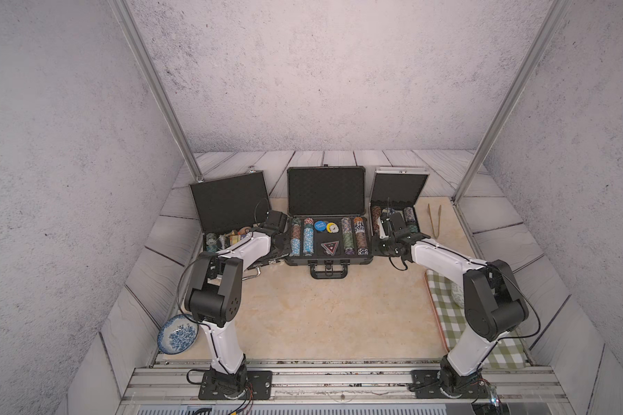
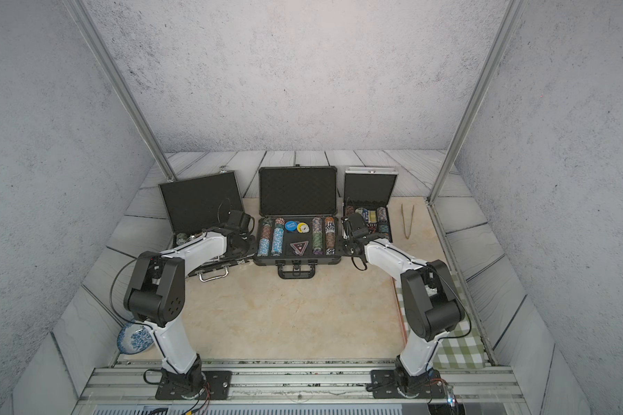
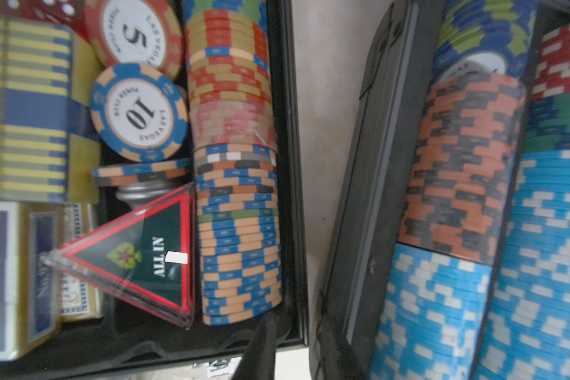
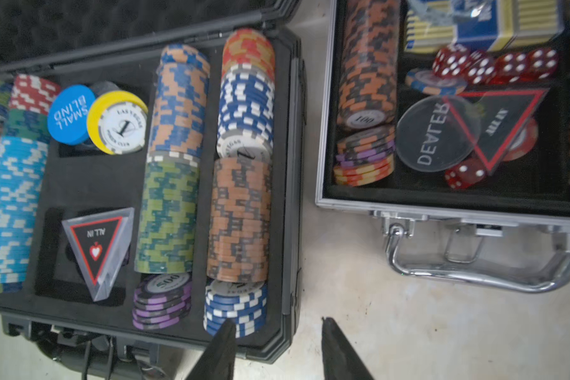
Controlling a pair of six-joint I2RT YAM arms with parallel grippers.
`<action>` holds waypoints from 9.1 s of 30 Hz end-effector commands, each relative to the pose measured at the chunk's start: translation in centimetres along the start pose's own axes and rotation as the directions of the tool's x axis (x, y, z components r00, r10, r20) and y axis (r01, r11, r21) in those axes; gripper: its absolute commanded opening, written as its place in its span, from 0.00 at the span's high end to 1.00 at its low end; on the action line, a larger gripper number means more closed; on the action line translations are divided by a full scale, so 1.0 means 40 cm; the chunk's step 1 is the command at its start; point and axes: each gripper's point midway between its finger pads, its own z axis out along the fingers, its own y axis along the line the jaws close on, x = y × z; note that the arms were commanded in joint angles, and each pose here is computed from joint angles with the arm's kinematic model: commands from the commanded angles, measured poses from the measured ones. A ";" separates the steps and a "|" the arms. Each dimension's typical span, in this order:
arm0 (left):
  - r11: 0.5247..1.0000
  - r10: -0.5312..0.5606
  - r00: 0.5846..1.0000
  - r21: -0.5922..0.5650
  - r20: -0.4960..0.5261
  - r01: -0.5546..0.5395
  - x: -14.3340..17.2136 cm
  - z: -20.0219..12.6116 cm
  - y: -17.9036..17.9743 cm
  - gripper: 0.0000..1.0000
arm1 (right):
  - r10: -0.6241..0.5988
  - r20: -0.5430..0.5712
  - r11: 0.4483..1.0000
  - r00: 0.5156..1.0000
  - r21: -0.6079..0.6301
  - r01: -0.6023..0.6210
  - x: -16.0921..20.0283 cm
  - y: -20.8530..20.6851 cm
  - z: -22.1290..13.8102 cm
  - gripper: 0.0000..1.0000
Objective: Close the poker set cases
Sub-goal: Adjust the poker set case at the center of the board, then close the lid of the poker set case.
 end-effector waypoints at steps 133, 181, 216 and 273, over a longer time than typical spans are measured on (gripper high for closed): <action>0.993 0.049 0.968 0.095 0.247 -0.074 -0.294 -0.115 -0.089 0.39 | -0.054 -0.169 0.960 0.984 -0.280 0.005 0.142 0.160 -0.204 0.37; 0.912 0.123 0.808 0.255 0.576 -0.321 -0.360 -0.167 -0.171 1.00 | -0.047 -0.192 0.962 0.980 -0.273 -0.007 0.238 0.200 -0.158 0.36; 0.967 0.087 0.864 0.168 0.496 -0.193 -0.036 -0.164 -0.067 1.00 | 0.307 0.079 0.929 0.949 -0.242 -0.280 0.008 0.035 -0.204 0.31; 0.987 -0.127 0.945 0.137 0.302 0.089 -0.073 -0.355 0.067 1.00 | 0.328 -0.118 0.909 0.937 -0.232 -0.348 0.180 -0.039 -0.085 0.32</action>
